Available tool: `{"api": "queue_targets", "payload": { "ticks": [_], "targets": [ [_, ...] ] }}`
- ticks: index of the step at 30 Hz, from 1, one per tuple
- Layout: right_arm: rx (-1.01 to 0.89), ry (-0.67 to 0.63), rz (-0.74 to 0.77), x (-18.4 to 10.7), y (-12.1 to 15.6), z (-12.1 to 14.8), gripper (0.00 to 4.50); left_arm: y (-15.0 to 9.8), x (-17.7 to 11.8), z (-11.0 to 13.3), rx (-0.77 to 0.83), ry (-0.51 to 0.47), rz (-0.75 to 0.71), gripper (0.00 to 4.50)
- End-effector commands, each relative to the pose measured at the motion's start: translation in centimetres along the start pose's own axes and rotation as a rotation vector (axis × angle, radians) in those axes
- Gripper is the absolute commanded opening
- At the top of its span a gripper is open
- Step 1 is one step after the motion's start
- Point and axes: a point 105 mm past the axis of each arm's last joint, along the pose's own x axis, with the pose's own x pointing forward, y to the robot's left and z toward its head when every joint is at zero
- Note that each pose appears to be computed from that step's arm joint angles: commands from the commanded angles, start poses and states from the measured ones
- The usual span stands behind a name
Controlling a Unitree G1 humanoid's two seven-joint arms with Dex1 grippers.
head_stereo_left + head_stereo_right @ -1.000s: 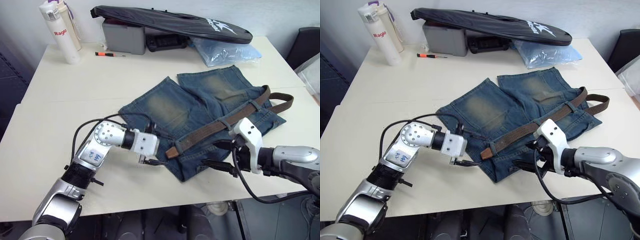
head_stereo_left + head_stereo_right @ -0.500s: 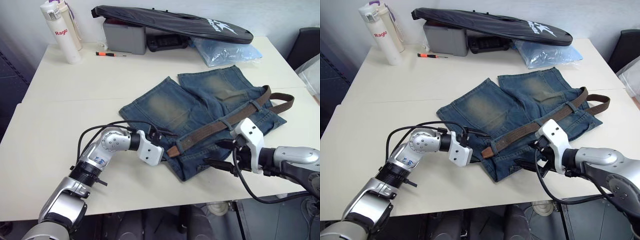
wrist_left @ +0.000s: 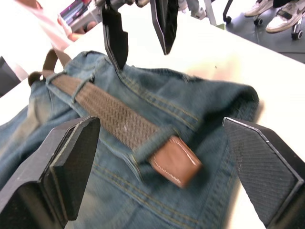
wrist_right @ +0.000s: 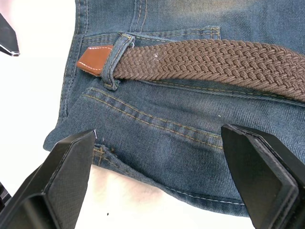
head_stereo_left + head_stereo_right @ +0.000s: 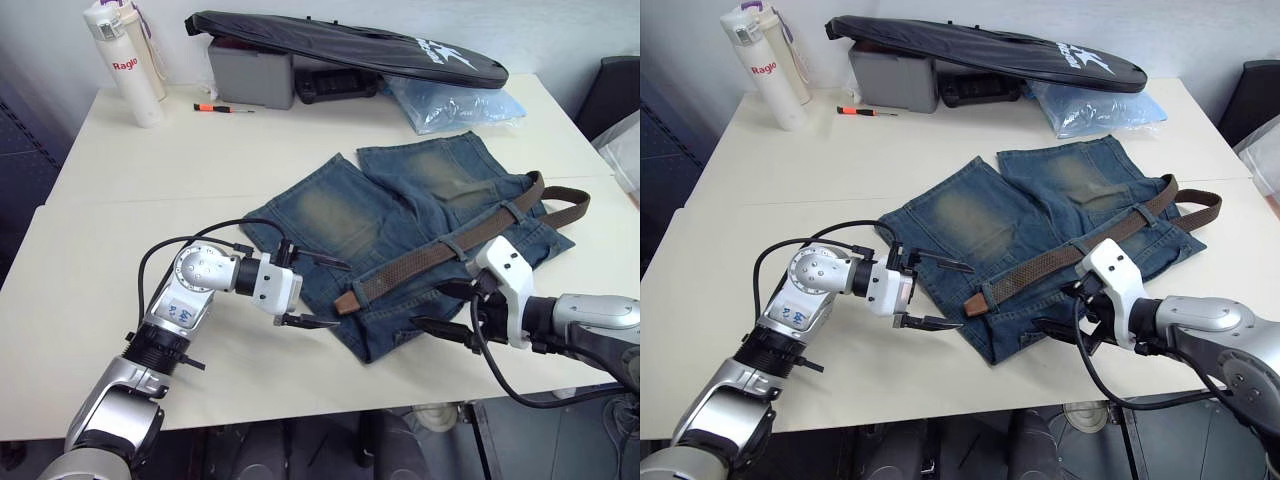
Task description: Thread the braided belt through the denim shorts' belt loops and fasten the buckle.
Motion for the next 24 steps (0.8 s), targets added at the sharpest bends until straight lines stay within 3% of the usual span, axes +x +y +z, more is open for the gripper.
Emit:
{"api": "queue_targets", "payload": {
  "ticks": [1, 7, 17, 20, 24],
  "targets": [
    [-0.043, -0.02, -0.027, -0.3, 0.0, 0.7, 4.48, -0.7, 0.6, -1.8, 0.098, 0.099, -0.056, 4.5],
    [-0.044, -0.022, -0.046, -0.4, -0.2, 0.8, 4.48, -0.7, 1.0, -3.6, 0.153, 0.156, -0.03, 4.5],
    [-0.046, -0.022, -0.058, -0.5, -0.3, 0.9, 4.48, 0.2, 1.3, -4.0, 0.226, 0.166, 0.063, 4.5],
    [-0.049, -0.023, -0.058, -0.5, -0.3, 1.0, 4.5, -0.1, 1.3, -4.0, 0.229, 0.159, 0.065, 3.7],
    [-0.053, -0.02, -0.057, -0.4, -0.3, 1.0, 4.5, -0.5, 1.3, -3.9, 0.239, 0.15, 0.074, 1.96]
  ]
}}
